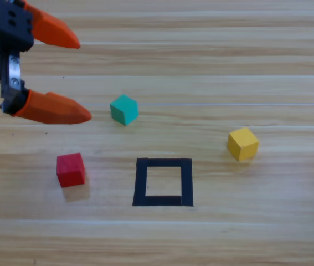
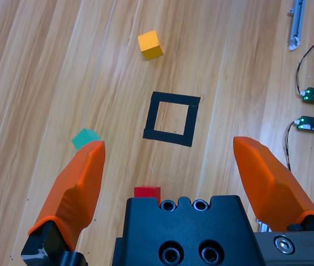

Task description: Stack the blocks in the rectangular block: red at the bottom, yellow in the middle, green on top

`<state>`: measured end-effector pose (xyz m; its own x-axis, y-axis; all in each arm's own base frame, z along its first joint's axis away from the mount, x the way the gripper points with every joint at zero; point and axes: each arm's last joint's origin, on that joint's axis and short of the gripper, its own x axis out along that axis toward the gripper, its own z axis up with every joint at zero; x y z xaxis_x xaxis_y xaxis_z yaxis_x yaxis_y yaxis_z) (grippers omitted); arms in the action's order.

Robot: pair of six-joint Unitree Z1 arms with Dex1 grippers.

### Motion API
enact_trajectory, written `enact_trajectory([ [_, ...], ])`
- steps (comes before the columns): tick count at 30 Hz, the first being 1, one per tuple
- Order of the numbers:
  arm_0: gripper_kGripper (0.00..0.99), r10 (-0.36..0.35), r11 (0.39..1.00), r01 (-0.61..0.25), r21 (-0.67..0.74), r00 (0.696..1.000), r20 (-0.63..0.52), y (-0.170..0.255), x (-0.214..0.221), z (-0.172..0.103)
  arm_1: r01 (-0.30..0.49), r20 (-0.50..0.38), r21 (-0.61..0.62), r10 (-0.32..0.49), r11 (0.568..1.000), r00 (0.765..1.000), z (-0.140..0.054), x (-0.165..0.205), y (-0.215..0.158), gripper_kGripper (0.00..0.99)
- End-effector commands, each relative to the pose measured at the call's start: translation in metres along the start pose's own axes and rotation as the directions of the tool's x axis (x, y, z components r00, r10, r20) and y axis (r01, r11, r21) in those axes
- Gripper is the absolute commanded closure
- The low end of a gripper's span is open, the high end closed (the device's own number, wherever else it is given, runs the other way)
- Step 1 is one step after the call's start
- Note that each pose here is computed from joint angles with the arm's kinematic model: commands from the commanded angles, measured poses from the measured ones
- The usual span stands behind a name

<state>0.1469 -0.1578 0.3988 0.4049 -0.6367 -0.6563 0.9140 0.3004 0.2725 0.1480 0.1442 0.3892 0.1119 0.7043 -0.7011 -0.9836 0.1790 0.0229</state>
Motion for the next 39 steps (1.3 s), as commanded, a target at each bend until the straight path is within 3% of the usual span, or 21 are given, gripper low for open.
enact_trajectory([
  [1,0.0,-0.021,1.0,0.021,-0.002,0.999,-0.026,-0.002,0.01,0.001,-0.048,-0.059,0.016,0.049,0.999,0.997,-0.008,0.015,0.002,0.034],
  [7,0.0,-0.022,1.0,0.022,-0.003,0.999,-0.027,-0.002,0.011,0.001,-0.034,-0.072,0.027,0.035,0.999,0.997,-0.01,0.015,0.002,0.034],
  [11,0.0,-0.021,1.0,0.021,-0.002,0.999,-0.026,-0.002,0.01,0.001,0.079,-0.146,0.073,-0.068,0.994,0.987,-0.017,0.018,-0.003,0.033],
  [13,0.0,-0.018,1.0,0.018,-0.002,1.0,-0.024,-0.002,0.009,0.001,0.177,-0.196,0.117,-0.152,0.977,0.969,-0.018,0.023,-0.012,0.033],
  [16,0.0,-0.014,1.0,0.014,0.0,1.0,-0.023,-0.002,0.008,0.001,0.242,-0.23,0.171,-0.2,0.955,0.952,-0.013,0.03,-0.024,0.028],
  [22,0.0,0.024,1.0,-0.022,0.018,0.996,-0.084,-0.002,0.011,-0.006,0.23,-0.247,0.137,-0.192,0.963,0.95,-0.001,0.044,-0.041,0.019],
  [28,0.0,0.031,0.999,-0.029,0.02,0.991,-0.13,0.001,0.02,-0.008,0.186,-0.352,0.146,-0.125,0.972,0.928,0.01,0.093,-0.08,0.019],
  [33,0.0,0.063,0.998,-0.064,0.002,0.975,-0.215,0.009,0.035,-0.004,0.22,-0.389,0.21,-0.125,0.953,0.913,0.016,0.119,-0.101,0.019],
  [39,0.0,0.078,0.996,-0.086,-0.014,0.945,-0.317,0.015,0.063,-0.008,0.309,-0.393,0.281,-0.185,0.909,0.901,0.025,0.12,-0.112,0.019],
])
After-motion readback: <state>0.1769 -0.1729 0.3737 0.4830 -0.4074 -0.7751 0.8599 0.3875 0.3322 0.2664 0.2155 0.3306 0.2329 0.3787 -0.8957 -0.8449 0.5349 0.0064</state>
